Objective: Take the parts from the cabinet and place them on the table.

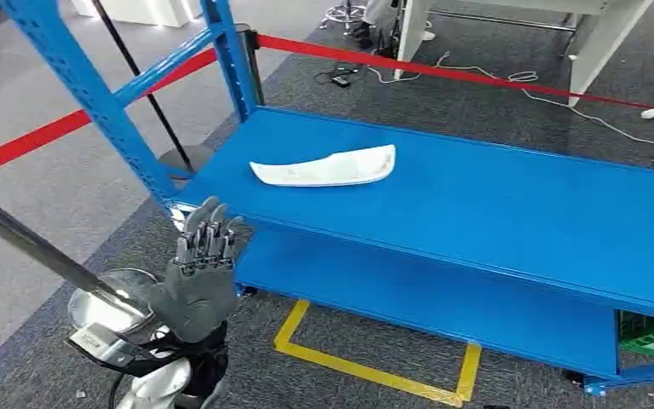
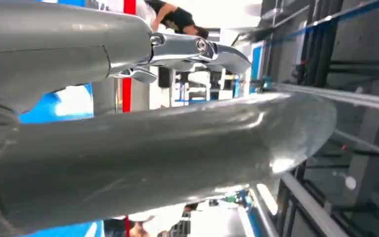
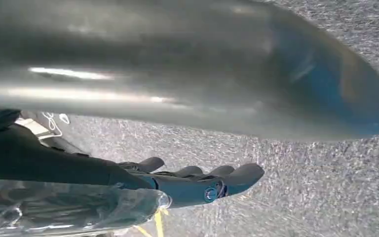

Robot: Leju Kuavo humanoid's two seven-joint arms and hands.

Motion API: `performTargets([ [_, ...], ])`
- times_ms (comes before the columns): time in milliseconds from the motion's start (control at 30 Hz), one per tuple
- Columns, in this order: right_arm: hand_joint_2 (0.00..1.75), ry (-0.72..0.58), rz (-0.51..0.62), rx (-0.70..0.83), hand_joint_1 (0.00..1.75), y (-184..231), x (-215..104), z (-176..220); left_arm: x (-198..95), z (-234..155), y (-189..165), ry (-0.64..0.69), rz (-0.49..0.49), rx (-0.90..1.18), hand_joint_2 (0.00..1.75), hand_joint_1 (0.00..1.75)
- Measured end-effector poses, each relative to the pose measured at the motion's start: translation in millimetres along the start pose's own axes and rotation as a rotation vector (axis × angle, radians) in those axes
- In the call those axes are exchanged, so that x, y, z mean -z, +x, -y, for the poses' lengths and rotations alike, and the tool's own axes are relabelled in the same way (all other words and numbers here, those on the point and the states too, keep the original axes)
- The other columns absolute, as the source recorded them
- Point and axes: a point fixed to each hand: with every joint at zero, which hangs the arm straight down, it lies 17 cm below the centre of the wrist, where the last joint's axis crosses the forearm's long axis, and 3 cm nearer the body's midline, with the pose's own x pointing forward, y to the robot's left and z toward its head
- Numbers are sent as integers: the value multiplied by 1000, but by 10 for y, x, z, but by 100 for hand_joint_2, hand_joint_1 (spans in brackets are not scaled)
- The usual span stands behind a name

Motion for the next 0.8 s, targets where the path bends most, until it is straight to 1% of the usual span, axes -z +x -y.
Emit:
performTargets([
  [467, 0, 2, -4, 3, 0, 0, -11, -17, -5, 7, -4, -2, -2, -5, 0, 0],
  [600, 0, -2, -9, -6, 0, -81, -2, -17, 0, 17, -2, -2, -1, -8, 0, 0],
  [800, 0, -3, -2, -5, 0, -40, -5, -14, -3, 12, -3, -1, -1, -7, 0, 0],
])
